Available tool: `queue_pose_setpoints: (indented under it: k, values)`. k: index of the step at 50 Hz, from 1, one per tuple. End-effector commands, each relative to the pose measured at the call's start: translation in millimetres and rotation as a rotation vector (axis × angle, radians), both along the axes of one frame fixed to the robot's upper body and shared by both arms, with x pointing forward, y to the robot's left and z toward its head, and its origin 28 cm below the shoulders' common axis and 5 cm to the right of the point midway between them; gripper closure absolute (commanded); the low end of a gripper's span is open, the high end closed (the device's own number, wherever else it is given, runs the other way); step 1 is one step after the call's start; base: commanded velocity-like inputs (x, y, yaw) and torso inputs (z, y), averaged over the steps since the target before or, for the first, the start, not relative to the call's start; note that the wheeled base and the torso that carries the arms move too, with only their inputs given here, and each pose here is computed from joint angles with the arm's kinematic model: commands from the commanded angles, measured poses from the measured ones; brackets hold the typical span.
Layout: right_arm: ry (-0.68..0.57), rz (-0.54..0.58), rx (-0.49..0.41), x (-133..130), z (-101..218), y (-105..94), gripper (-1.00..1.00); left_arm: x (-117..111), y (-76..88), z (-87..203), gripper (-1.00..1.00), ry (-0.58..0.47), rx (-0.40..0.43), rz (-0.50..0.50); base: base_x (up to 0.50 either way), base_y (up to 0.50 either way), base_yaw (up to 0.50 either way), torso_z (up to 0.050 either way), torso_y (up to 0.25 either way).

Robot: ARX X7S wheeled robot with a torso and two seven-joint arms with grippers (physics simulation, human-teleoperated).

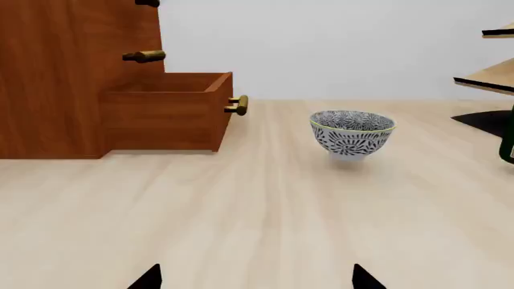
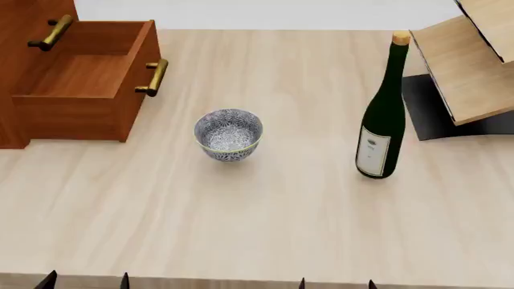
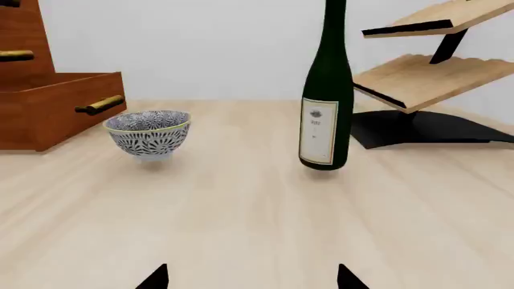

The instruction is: Close the bottom drawer of the cabinet and open the top drawer.

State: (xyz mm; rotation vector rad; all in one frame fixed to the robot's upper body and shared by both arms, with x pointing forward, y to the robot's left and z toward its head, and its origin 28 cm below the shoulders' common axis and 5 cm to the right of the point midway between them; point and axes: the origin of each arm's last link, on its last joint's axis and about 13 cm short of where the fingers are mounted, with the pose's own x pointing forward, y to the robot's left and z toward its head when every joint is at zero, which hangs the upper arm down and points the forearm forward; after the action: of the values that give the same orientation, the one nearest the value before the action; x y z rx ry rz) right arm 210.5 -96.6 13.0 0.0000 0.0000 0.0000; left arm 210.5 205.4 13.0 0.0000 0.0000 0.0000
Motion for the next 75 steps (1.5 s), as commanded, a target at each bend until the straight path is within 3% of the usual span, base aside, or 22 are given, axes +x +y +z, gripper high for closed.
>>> queue_pose_setpoints:
  k: [1,5,11,14,19,22,23,27,34,39,42,53,54,55,56,57,59,62,67,71,73,75]
  values:
    - [0.000,0.000,0.000,0.0,0.0,0.3,-1.00,0.0,0.1,0.0,-1.00,0.000,0.000,0.000,0.00,0.00,0.00,0.000,0.000]
    - [0.025,-0.018,-0.006,0.7,1.6,-0.7,-1.00,-7.4,2.2,16.2,-1.00,0.069,-0.059,-0.023,0.00,0.00,0.00,0.000,0.000]
    - [0.035,-0.051,-0.019,6.7,18.4,-3.7,-1.00,-12.1,2.3,40.7,-1.00,0.077,-0.002,-0.027,0.00,0.00,0.00,0.034,0.049]
    - [0.004,-0.057,-0.044,8.4,31.1,-4.9,-1.00,-9.7,3.9,54.2,-1.00,0.013,0.050,0.012,0.00,0.00,0.00,0.048,0.070]
    - [-0.035,-0.085,-0.072,13.2,56.0,-9.3,-1.00,-2.5,3.6,66.2,-1.00,0.026,0.051,-0.010,0.00,0.00,0.00,0.048,0.071]
    - [-0.090,-0.114,-0.117,15.5,72.5,-12.7,-1.00,2.1,1.4,95.5,-1.00,-0.005,0.069,-0.023,0.00,0.00,0.00,0.048,0.072]
    - [-0.099,-0.087,-0.087,15.0,77.9,-13.3,-1.00,3.3,0.7,101.1,-1.00,-0.017,0.070,-0.020,0.00,0.00,0.00,0.048,0.068]
    - [-0.118,-0.092,-0.120,20.2,97.6,-15.8,-1.00,7.2,-2.4,103.9,-1.00,-0.024,0.076,-0.033,0.00,0.00,0.00,0.048,0.071]
    - [-0.149,-0.073,-0.136,24.6,129.5,-18.0,-1.00,18.5,-6.5,142.7,-1.00,-0.023,0.066,-0.049,0.00,0.00,0.00,0.048,0.071]
    - [-0.154,-0.059,-0.102,31.6,147.1,-21.6,-1.00,25.9,-10.1,156.6,-1.00,-0.053,0.053,-0.036,0.00,0.00,0.00,0.048,0.070]
    - [-0.125,-0.053,-0.054,35.5,133.8,-21.5,-1.00,28.0,-13.1,149.0,-1.00,-0.041,0.022,-0.048,0.00,0.00,0.00,0.048,0.069]
    - [-0.125,-0.053,-0.054,35.6,133.6,-21.5,-1.00,28.1,-13.1,148.8,-1.00,-0.041,0.022,-0.048,0.00,0.00,0.00,0.042,0.061]
    - [-0.128,-0.046,-0.054,34.3,135.0,-21.2,-1.00,30.4,-8.9,149.4,-1.00,-0.094,0.140,0.039,0.00,0.00,0.00,0.000,0.000]
    - [-0.165,-0.045,-0.093,32.7,138.6,-20.7,-1.00,34.2,-1.3,147.2,-1.00,-0.122,0.196,0.122,0.00,0.00,0.00,0.000,0.000]
    - [-0.177,-0.055,-0.111,32.2,139.8,-20.6,-1.00,35.2,2.0,146.5,-1.00,-0.105,0.168,0.129,0.00,0.00,0.00,0.000,0.000]
    - [-0.196,-0.071,-0.143,31.2,143.0,-20.0,-1.00,36.3,12.9,152.1,-1.00,-0.088,0.021,0.137,0.00,0.00,0.00,0.000,0.000]
    - [-0.200,-0.058,-0.129,29.4,146.7,-18.6,-1.00,37.9,27.2,155.6,-1.00,-0.117,0.031,0.248,0.00,0.00,0.00,0.000,0.000]
    - [-0.218,-0.054,-0.164,27.8,149.7,-16.5,-1.00,30.2,48.1,170.9,-1.00,-0.176,-0.043,0.317,0.00,0.00,0.00,0.000,0.000]
    - [-0.226,-0.096,-0.244,30.3,144.7,-14.8,-1.00,23.6,74.9,176.6,-1.00,-0.234,-0.238,0.477,0.00,0.00,0.00,0.000,0.000]
    - [-0.244,-0.092,-0.252,28.2,146.2,-13.0,-1.00,16.7,82.0,179.9,-1.00,-0.314,-0.279,0.557,0.00,0.00,0.00,0.000,0.000]
    - [-0.257,-0.089,-0.251,27.0,149.5,-12.2,-1.00,13.2,84.2,180.4,-1.00,-0.343,-0.252,0.641,0.00,0.00,0.00,0.000,0.000]
    - [-0.270,-0.088,-0.253,25.2,153.1,-11.5,-1.00,12.3,85.0,178.9,-1.00,-0.353,-0.270,0.658,0.00,0.00,0.00,0.000,0.000]
